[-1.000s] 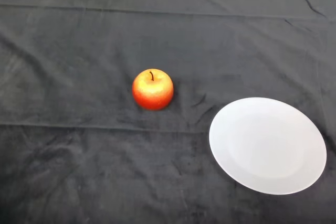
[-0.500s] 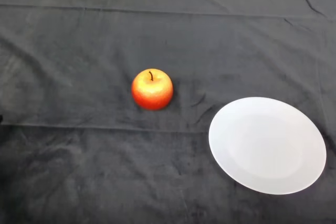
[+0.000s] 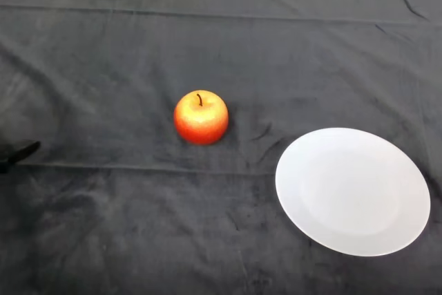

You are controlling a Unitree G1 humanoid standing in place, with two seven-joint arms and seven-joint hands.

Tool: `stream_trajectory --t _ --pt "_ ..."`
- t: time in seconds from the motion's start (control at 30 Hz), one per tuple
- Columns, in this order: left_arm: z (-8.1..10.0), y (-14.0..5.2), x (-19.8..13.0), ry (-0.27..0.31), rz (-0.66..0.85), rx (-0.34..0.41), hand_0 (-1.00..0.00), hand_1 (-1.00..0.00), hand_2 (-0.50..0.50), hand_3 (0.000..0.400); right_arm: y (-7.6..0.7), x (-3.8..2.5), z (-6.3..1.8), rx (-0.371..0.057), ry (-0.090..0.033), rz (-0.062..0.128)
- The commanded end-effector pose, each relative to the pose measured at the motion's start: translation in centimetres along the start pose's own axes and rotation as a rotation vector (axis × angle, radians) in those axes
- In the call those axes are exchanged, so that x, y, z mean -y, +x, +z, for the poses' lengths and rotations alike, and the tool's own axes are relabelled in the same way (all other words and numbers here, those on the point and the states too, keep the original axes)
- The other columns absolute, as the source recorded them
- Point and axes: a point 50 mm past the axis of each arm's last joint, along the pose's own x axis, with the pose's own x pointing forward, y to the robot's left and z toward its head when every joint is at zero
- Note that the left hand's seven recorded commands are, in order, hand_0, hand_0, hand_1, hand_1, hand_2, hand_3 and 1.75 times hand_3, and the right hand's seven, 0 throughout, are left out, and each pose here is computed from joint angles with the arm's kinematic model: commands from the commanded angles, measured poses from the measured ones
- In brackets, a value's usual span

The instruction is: Move the apple to the plate

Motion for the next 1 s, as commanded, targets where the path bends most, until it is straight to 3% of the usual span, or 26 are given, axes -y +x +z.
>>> stream_trajectory --t 0.03,0.4,1.0 --pt "0.5 -0.3 1.2 0.021 -0.073 0.027 0.00 0.00 0.00 0.000 -0.03 -0.10 0.77 0.031 0.008 -0.001" --pt "1.4 -1.8 4.9 0.033 -0.247 0.066 0.00 0.00 0.00 0.000 -0.03 -0.10 0.76 0.031 0.005 -0.001" --pt "2.1 -4.4 10.3 0.034 -0.466 0.048 0.00 0.00 0.00 0.000 -0.04 -0.11 0.74 0.031 0.002 -0.003"
